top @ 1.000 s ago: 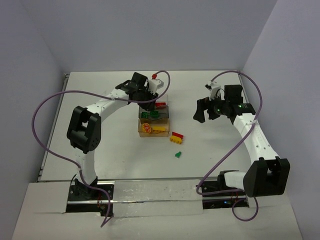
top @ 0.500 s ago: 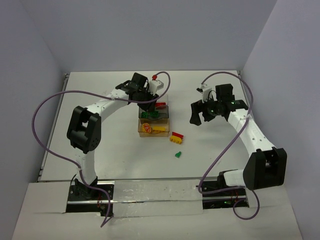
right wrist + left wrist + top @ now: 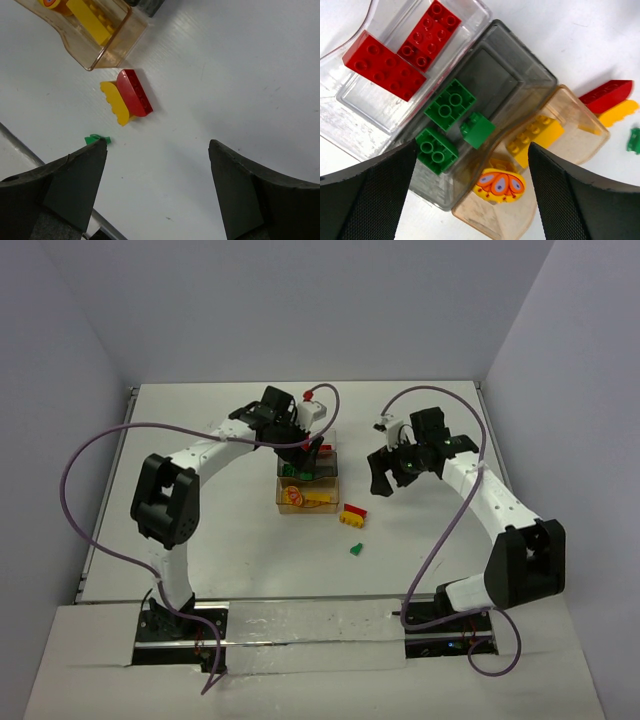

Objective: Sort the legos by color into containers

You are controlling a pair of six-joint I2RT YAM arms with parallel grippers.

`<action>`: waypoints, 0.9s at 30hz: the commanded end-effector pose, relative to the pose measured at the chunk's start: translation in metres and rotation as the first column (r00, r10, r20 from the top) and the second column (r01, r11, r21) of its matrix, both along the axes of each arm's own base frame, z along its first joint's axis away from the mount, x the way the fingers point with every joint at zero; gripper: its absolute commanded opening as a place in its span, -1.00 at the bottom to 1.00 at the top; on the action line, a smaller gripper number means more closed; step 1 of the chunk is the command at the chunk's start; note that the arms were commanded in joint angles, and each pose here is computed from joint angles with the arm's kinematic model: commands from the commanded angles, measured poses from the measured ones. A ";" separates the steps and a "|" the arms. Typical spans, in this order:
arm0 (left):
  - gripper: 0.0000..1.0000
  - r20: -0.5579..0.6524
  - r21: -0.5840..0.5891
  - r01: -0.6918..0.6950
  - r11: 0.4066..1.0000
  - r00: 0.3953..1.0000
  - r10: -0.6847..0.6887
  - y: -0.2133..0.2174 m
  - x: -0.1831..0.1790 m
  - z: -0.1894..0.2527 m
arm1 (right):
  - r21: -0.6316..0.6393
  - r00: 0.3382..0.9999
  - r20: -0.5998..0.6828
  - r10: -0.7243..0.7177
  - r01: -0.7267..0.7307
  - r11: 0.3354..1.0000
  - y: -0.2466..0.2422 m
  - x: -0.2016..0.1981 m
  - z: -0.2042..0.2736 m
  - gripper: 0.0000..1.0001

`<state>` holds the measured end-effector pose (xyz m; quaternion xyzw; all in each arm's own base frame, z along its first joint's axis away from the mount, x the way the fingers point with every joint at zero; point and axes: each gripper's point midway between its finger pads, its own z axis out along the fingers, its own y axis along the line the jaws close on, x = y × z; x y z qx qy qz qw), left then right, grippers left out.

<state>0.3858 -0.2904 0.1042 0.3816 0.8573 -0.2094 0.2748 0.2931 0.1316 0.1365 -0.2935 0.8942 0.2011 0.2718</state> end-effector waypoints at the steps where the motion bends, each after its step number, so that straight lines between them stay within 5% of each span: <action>1: 0.96 0.116 -0.154 0.024 0.988 0.993 -0.006 -0.009 -0.002 0.073 | -0.013 0.999 0.028 0.045 -0.045 0.999 0.015 -0.002 0.004 0.78; 6: 0.96 0.124 -0.227 0.056 0.972 0.992 -0.028 -0.008 -0.014 0.102 | -0.043 0.989 -0.008 0.151 -0.151 0.988 0.030 -0.020 -0.012 0.76; 12: 0.98 0.105 -0.306 0.057 0.950 0.994 -0.025 0.001 -0.026 0.123 | -0.076 0.971 -0.010 0.239 -0.239 0.968 0.053 -0.024 -0.029 0.96; 19: 0.98 0.066 -0.463 0.061 0.884 0.997 -0.035 0.012 -0.043 0.162 | -0.129 0.958 -0.064 0.279 -0.285 0.950 0.065 -0.018 -0.067 0.93; 27: 0.99 0.082 -0.476 0.054 0.878 0.996 -0.017 0.021 -0.052 0.173 | -0.179 0.956 -0.084 0.281 -0.292 0.940 0.065 -0.011 -0.094 0.82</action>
